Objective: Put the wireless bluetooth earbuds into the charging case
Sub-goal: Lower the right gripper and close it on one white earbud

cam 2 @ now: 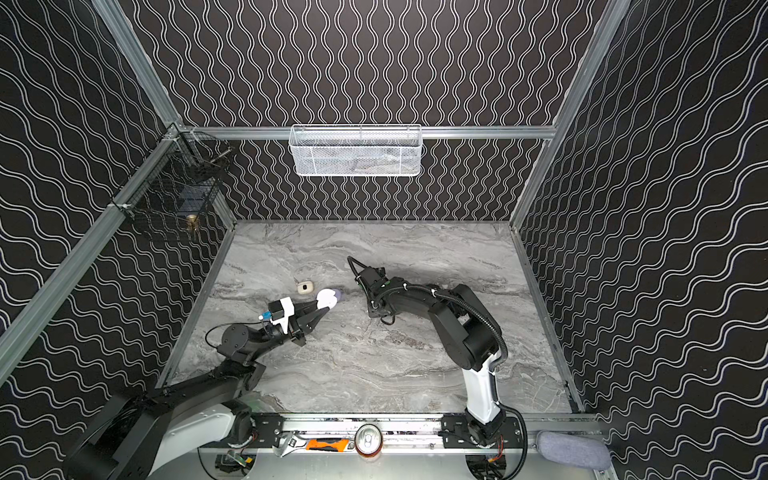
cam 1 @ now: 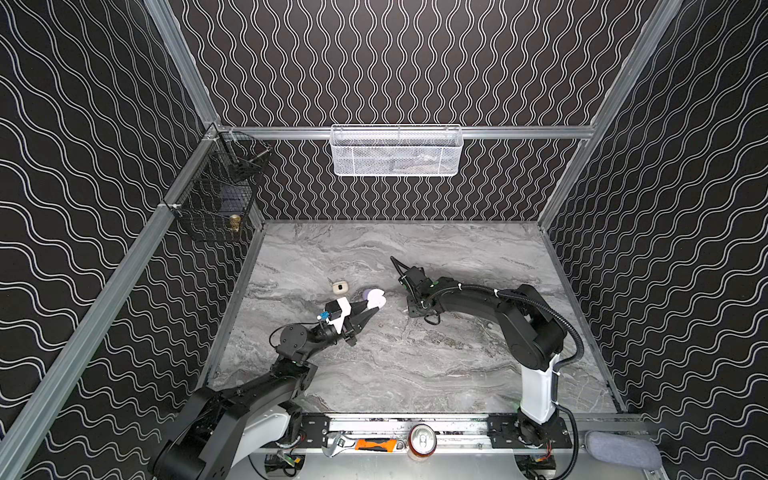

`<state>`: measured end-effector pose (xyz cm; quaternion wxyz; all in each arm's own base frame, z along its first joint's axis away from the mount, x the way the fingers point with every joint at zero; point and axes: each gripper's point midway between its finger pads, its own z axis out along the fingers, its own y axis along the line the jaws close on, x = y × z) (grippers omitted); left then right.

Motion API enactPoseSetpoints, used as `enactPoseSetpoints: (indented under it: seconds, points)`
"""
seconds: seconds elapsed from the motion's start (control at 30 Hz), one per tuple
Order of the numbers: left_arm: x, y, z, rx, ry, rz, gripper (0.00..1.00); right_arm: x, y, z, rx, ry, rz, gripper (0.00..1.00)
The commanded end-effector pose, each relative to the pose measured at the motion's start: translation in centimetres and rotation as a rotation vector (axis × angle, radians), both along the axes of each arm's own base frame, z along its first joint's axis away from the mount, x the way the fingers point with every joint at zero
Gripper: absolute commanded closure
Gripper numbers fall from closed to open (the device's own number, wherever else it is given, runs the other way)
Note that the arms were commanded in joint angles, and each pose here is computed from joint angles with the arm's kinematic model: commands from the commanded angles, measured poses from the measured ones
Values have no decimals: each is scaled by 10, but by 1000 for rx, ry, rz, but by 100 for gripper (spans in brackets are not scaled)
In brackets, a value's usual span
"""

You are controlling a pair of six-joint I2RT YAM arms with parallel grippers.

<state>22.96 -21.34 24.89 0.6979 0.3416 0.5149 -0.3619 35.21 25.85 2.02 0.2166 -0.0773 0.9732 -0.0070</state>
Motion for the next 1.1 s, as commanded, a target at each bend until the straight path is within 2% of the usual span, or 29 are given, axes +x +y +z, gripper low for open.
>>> enactPoseSetpoints:
  seconds: [0.0, 0.27, 0.53, 0.7, 0.9, 1.07]
  points:
    - [0, -1, 4, 6, -25, 0, 100, -1, -2, 3, -4, -11, -15, 53]
    - [-1, 0, 5, 0, -32, 3, 100, 2, -3, -3, -19, -17, -18, 54]
    - [-1, 0, 4, 8, -29, 5, 100, 4, 0, -5, 17, -19, -24, 66]
    - [-1, -1, 5, 4, -29, -1, 100, 0, 3, -8, 38, 2, -21, 69]
    - [-2, -1, 6, 3, -32, -6, 100, -6, 1, -10, 48, 14, -26, 70]
    - [-3, -1, 6, 5, -30, -6, 100, -10, -2, -7, 50, 9, -33, 66]
